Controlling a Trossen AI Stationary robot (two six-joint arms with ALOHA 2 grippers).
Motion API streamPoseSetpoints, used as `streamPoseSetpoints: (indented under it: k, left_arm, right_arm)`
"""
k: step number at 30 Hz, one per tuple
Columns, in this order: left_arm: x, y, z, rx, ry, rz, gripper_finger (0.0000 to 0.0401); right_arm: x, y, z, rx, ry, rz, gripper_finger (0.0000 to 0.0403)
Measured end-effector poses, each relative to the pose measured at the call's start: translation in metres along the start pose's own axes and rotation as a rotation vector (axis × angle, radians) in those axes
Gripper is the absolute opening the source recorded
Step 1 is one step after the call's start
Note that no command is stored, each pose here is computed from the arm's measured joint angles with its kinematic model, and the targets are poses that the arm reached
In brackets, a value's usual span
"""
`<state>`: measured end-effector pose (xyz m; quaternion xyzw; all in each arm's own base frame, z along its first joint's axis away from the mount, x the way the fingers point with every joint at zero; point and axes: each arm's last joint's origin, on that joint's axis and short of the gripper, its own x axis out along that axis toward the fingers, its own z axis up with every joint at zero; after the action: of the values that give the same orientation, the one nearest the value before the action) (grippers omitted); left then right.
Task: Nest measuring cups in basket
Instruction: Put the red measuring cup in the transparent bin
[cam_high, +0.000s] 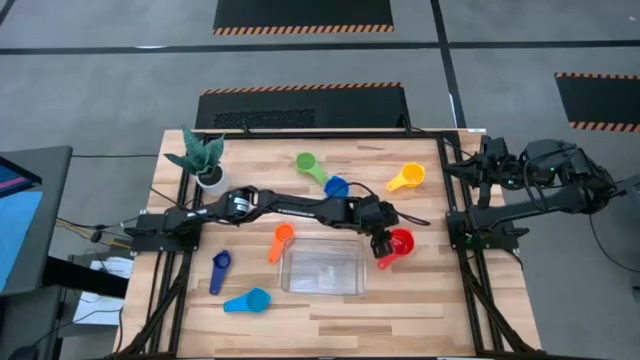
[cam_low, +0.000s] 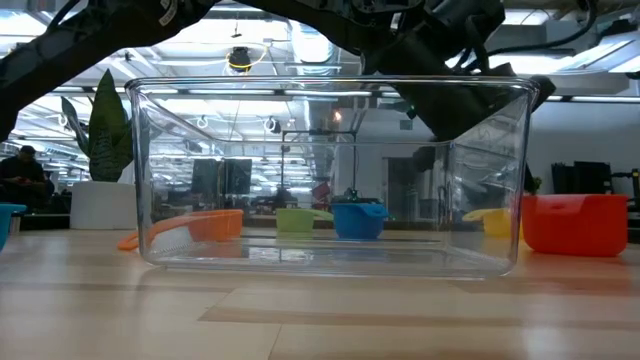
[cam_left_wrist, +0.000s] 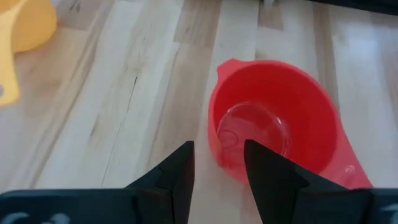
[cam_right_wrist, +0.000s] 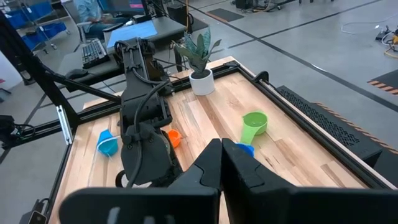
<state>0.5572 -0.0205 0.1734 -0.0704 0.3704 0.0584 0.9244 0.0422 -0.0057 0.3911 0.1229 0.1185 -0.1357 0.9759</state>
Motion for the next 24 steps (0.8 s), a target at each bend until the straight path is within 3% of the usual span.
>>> streamPoseSetpoints:
  k: [17,20,24]
  left_arm:
    - [0.014,-0.003,-0.012,-0.059,0.039,-0.009,0.0123]
    - [0.014,-0.003,-0.011,-0.055,0.038,-0.01,0.0092]
    - [0.014,-0.001,-0.01,-0.041,0.025,-0.013,0.0017]
  right_arm:
    - [0.0,0.0,0.0,-0.002,0.004,-0.002,0.0026]
    - [0.0,0.0,0.0,-0.002,0.003,-0.001,0.0026]
    - [0.0,0.0,0.0,-0.002,0.003,-0.001,0.0026]
